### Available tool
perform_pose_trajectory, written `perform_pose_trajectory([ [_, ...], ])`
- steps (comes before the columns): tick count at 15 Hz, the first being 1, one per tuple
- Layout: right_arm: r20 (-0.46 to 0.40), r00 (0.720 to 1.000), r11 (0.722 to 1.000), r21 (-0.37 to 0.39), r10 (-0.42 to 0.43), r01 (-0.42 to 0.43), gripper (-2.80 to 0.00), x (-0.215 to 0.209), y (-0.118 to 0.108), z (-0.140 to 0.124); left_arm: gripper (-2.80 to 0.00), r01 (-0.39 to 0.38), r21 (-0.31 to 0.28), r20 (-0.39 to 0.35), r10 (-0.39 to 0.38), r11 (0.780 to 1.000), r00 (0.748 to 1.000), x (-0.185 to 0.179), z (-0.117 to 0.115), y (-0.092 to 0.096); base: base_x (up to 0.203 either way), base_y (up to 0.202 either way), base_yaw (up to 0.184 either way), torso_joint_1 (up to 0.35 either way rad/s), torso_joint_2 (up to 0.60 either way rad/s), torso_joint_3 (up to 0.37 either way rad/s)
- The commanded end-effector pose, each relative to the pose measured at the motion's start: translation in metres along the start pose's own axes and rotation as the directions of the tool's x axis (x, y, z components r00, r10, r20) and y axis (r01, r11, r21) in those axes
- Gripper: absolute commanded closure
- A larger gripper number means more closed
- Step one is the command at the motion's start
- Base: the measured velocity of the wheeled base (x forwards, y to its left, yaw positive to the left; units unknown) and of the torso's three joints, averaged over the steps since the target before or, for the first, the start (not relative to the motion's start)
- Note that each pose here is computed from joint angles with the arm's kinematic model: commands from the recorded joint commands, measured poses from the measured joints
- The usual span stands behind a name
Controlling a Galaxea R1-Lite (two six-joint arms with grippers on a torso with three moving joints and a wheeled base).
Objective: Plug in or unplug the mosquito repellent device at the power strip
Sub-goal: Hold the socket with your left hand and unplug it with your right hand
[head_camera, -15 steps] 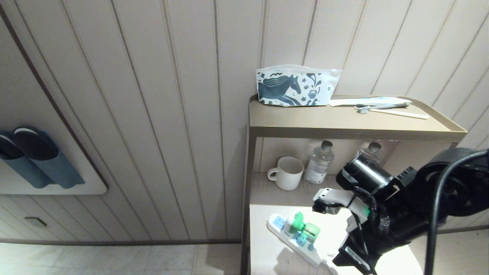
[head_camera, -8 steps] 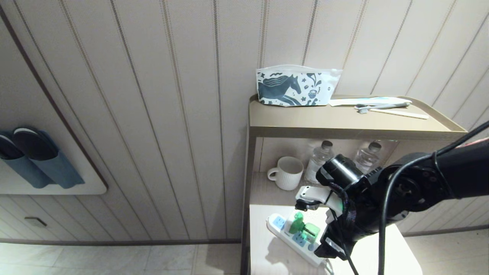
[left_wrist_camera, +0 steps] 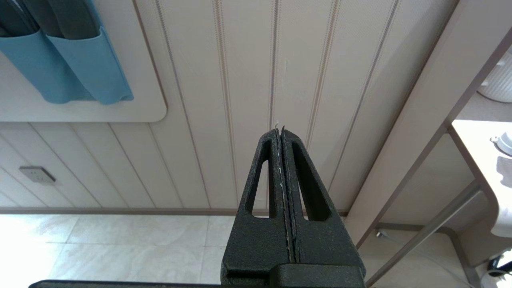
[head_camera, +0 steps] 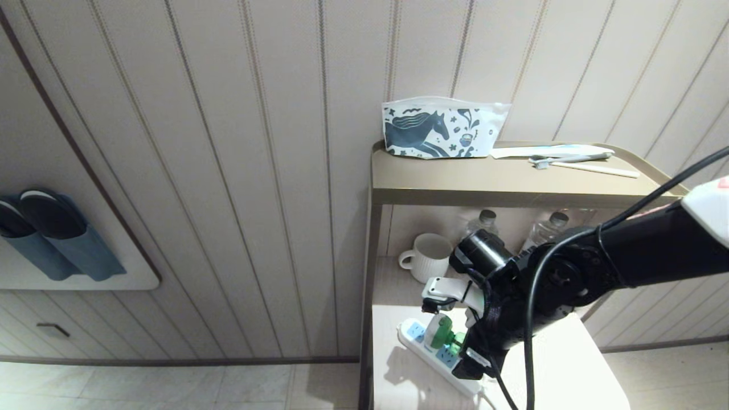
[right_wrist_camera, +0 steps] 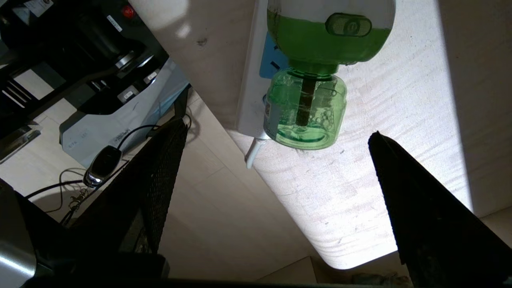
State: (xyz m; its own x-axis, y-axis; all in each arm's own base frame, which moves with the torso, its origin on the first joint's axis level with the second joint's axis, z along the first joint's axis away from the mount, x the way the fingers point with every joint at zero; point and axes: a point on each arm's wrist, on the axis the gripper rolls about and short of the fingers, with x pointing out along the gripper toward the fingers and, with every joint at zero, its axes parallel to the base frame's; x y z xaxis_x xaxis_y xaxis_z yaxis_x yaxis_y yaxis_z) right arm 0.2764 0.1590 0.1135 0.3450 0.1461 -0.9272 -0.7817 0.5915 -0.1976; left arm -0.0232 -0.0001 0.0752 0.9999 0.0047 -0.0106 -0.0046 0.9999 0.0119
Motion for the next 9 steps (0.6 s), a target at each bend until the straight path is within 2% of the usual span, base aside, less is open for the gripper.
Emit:
perform_pose_trajectory([
  [1,-0.023,1.0,1.0,-0.009,0.012,-0.012,-2.8,0.012,-0.001,0.004,0.0,0.0,0.0,0.0,0.0,1.0,1.0,0.0,0.0,0.0,0.0,0.0,0.0,0.0,0.0,0.0],
  [9,-0.016,1.0,0.999,-0.039,0.003,-0.004,-2.8,0.035,-0.015,0.024,0.0,-0.001,0.0,0.0,0.001,1.0,1.0,0.0,0.0,0.0,0.0,0.0,0.0,0.0,0.0,0.0],
])
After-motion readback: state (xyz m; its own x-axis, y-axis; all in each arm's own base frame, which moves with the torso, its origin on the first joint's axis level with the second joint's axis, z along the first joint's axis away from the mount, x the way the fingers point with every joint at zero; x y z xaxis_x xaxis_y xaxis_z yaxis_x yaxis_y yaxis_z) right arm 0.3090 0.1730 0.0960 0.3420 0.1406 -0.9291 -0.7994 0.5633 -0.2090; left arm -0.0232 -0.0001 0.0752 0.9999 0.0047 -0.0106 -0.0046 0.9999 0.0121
